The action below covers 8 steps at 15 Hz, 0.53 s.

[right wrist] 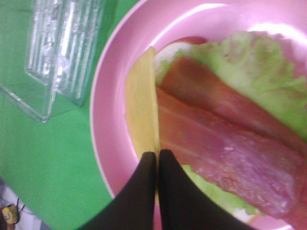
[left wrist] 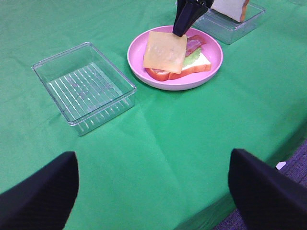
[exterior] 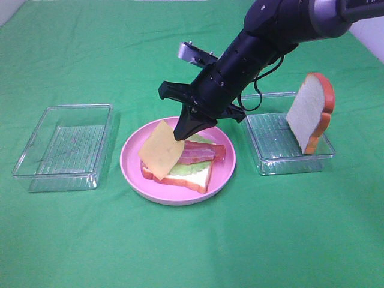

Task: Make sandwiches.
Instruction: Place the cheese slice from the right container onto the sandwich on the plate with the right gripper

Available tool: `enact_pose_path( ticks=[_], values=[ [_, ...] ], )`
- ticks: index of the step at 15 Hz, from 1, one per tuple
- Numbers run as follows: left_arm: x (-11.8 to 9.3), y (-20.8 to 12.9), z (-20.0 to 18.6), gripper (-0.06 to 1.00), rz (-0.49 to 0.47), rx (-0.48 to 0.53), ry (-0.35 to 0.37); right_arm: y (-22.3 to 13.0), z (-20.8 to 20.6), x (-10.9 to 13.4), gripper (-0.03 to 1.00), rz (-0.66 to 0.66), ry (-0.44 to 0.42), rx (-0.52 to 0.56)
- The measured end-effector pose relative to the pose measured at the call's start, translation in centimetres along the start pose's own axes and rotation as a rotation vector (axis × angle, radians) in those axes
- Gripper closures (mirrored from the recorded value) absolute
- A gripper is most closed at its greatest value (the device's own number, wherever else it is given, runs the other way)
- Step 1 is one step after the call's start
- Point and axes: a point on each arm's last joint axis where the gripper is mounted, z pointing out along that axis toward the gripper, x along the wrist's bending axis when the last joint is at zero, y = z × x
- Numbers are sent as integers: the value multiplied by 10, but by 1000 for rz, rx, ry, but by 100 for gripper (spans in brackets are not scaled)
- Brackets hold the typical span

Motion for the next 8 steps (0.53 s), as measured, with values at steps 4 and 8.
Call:
enact_pose_path(
  ticks=[4,8],
  values=[
    [0,0,0,14,0,0,0,1,-2,-10,47,20,-120,-16],
    [0,0,0,14,0,0,0,0,-34,1,32,-50,-205,-75]
  ],
)
